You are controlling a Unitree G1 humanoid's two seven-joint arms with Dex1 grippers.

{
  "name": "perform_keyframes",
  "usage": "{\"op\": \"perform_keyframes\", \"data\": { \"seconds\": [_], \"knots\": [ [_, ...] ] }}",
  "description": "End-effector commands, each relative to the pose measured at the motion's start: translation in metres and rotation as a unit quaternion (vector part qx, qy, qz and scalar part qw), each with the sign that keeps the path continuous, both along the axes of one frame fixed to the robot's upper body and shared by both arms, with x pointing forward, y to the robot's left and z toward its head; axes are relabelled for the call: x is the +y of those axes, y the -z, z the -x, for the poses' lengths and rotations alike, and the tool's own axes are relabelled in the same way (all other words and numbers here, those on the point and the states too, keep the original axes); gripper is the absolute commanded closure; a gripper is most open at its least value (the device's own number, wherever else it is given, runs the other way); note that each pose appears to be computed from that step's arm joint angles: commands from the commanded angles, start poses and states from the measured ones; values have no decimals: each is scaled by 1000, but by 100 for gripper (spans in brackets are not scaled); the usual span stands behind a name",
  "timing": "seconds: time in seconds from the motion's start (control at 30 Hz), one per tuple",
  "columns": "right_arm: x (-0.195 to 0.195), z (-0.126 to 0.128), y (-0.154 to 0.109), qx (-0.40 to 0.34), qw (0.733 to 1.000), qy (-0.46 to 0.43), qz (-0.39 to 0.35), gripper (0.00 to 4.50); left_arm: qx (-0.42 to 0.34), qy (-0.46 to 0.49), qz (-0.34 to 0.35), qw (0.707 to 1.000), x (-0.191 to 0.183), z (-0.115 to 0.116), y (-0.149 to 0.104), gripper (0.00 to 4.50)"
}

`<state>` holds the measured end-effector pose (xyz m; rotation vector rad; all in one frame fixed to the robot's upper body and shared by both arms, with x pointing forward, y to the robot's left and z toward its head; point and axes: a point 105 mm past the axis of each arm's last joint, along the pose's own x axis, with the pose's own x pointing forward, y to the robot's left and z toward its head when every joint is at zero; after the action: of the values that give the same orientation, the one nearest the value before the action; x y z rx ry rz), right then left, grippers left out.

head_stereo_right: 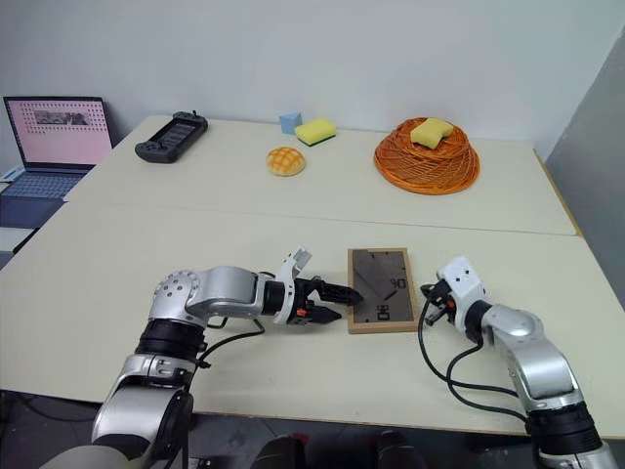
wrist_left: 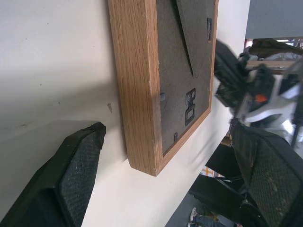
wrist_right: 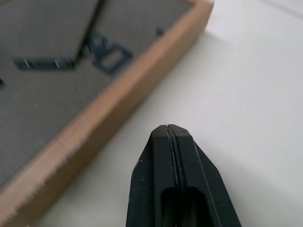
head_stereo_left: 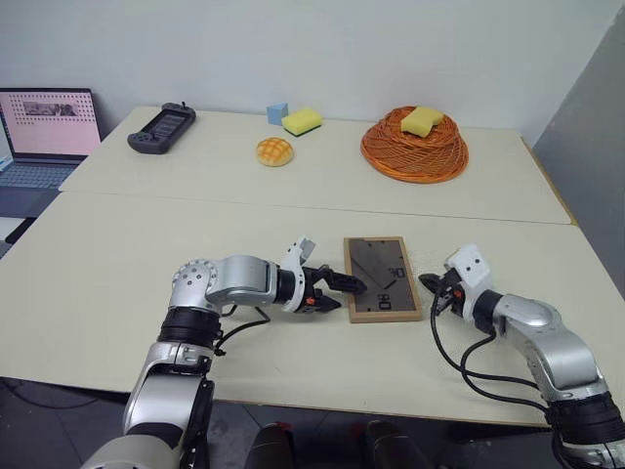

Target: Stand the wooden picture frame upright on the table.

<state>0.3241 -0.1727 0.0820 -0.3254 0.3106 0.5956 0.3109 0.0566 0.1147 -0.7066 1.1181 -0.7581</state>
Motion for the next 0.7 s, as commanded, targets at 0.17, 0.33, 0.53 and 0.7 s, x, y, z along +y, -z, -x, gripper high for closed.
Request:
{"op": "perform_keyframes", "data": {
  "seconds": [0.17, 0.33, 0.53, 0.7],
  "knots": [
    [29, 5, -4, -10, 999, -32, -23, 450, -2, -11, 2, 1000, -1, -4, -3, 2],
    [52, 3, -15, -19, 997, -51, -47, 450, 0, -18, 2, 1000, -1, -6, -3, 2],
    [68, 1, -25, -30, 996, -60, -63, 450, -1, -21, 5, 1000, -1, -7, -4, 2],
    [75, 3, -31, -34, 995, -63, -73, 450, -1, -25, 6, 1000, 1, -8, -5, 2]
  ]
}}
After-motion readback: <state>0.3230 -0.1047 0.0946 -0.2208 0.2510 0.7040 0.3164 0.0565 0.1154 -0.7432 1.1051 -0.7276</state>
